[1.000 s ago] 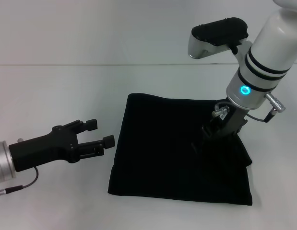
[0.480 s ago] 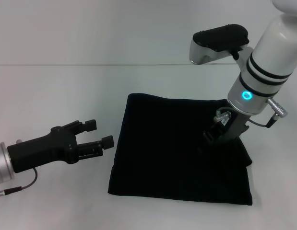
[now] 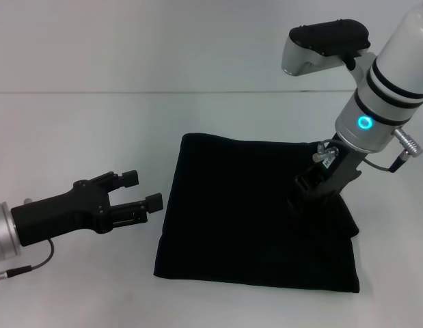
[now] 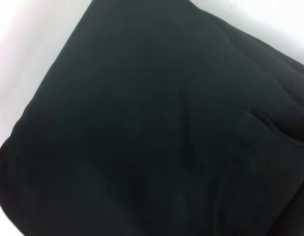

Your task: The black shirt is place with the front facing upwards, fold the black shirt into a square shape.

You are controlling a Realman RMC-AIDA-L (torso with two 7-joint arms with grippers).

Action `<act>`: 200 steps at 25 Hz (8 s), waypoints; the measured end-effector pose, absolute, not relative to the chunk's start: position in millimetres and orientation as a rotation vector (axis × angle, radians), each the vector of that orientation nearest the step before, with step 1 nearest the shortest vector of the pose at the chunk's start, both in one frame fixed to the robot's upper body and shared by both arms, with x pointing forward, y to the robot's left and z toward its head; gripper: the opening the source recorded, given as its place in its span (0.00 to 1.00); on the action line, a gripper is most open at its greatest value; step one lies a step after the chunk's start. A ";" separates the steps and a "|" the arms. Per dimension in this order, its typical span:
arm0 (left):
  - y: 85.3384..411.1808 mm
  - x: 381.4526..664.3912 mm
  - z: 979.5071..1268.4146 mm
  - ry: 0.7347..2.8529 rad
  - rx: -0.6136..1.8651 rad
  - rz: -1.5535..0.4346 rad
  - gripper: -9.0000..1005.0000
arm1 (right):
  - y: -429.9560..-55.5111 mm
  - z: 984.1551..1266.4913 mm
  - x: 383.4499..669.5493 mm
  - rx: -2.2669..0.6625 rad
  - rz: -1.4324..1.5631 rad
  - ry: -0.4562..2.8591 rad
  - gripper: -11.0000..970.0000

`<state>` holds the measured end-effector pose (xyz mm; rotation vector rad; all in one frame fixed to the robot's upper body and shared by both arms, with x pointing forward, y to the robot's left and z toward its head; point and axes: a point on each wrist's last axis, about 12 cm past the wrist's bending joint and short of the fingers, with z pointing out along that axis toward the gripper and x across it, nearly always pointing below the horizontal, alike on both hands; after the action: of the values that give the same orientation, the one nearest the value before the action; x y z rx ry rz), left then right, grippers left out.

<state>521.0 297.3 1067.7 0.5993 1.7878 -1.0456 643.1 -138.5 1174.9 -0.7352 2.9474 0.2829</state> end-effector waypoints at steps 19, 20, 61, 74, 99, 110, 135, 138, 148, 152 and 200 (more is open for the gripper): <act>294.9 522.5 1066.8 1.784 0.597 -1.033 0.94 | -132.0 1146.5 636.8 -0.816 0.277 2.951 0.55; 294.9 522.5 1066.8 1.784 0.596 -1.033 0.94 | -132.8 1146.1 636.8 -0.817 0.270 2.952 0.55; 294.0 523.3 1067.1 1.779 0.592 -1.034 0.94 | -139.9 1147.5 634.1 -0.860 0.227 2.960 0.05; 295.4 524.1 1067.8 1.775 0.583 -1.027 0.94 | -179.9 1134.0 622.8 -0.475 0.625 2.943 0.03; 283.5 530.6 1067.5 1.768 0.555 -1.059 0.94 | -278.1 1085.6 587.4 0.158 1.115 2.609 0.03; 278.1 532.5 1066.4 1.769 0.549 -1.077 0.94 | -295.6 1052.1 560.8 0.310 1.213 2.464 0.04; 273.9 533.5 1063.0 1.780 0.532 -1.066 0.94 | -315.4 1024.5 524.2 0.559 1.315 2.188 0.08; 274.0 533.7 1062.9 1.779 0.534 -1.062 0.94 | -317.2 1024.9 520.8 0.582 1.335 2.140 0.09; 273.9 534.0 1063.3 1.772 0.526 -1.061 0.94 | -319.1 1040.2 517.2 0.408 1.359 1.947 0.45; 274.5 534.8 1062.9 1.777 0.520 -1.052 0.94 | -305.9 1045.9 536.0 0.268 1.307 2.002 0.60; 275.6 540.8 1066.1 1.769 0.492 -1.036 0.94 | -300.1 1051.6 573.4 0.307 1.171 2.102 0.42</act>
<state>540.8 275.6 1066.1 0.4918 1.7687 -1.0363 573.4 -300.1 1051.6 0.3069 2.1019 1.1707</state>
